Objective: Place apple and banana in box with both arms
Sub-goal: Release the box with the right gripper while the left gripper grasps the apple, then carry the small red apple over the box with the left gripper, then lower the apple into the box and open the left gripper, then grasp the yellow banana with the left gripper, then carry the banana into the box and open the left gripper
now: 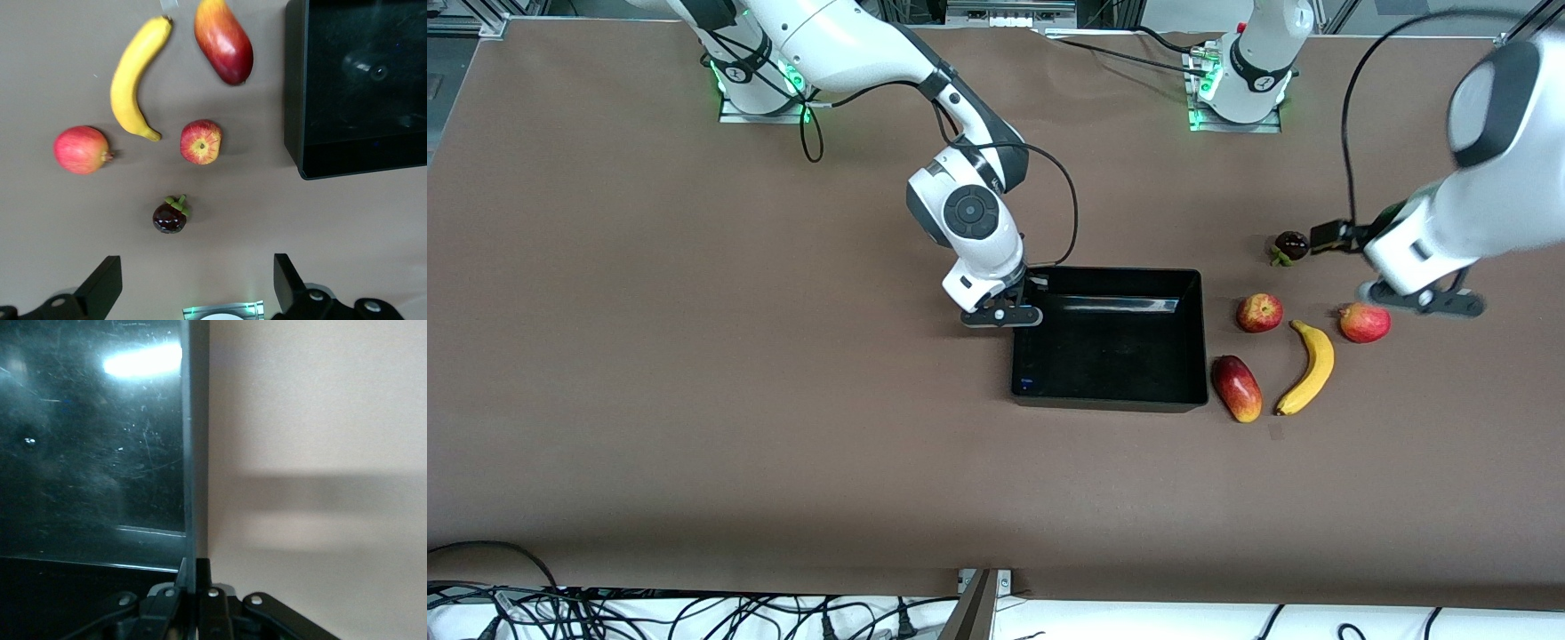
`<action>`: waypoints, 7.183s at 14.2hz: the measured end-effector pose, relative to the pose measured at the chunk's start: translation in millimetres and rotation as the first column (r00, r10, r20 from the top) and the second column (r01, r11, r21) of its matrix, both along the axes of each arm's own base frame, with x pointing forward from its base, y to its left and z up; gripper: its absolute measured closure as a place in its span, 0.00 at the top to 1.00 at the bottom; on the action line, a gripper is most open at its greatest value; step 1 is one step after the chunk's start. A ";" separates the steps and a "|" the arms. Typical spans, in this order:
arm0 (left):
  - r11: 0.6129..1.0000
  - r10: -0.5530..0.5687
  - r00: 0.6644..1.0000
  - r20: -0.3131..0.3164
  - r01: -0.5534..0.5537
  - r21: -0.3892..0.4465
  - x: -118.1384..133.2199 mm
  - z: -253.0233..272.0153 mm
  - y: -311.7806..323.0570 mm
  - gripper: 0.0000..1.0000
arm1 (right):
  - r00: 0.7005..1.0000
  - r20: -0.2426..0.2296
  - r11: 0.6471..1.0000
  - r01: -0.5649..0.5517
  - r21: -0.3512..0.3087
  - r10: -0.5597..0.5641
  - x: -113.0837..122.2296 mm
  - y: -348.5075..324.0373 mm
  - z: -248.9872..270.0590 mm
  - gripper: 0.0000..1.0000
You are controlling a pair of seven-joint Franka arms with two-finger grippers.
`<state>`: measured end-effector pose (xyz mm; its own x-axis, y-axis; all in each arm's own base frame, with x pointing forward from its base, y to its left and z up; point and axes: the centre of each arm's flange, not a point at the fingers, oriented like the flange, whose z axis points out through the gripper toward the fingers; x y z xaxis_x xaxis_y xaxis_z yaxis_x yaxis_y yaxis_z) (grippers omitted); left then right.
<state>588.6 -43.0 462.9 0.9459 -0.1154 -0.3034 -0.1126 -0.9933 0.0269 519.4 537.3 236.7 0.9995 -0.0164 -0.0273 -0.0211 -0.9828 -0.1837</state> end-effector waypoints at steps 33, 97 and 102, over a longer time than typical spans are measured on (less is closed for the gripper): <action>0.998 -0.029 0.991 0.134 0.037 -0.057 -9.4 -139.6 -175.8 0.65 | 0.997 0.010 0.992 -0.081 -0.094 0.082 61.1 -487.2 334.5 1.00; 0.988 0.005 0.993 0.121 0.014 -0.151 39.6 -233.7 -273.4 0.75 | 0.996 0.001 0.976 -0.088 -0.198 0.090 55.6 -501.6 337.9 1.00; 0.996 0.051 0.990 0.131 -0.040 -0.083 59.8 -141.4 -217.5 1.00 | 0.996 0.002 0.976 -0.087 -0.199 0.089 55.7 -501.9 338.0 1.00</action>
<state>648.3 -260.6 321.5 0.9819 -0.0902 -0.1663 -0.0752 -0.9927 0.0942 575.2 35.4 574.6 0.9975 0.0679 -0.0219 0.0682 -0.9976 0.0150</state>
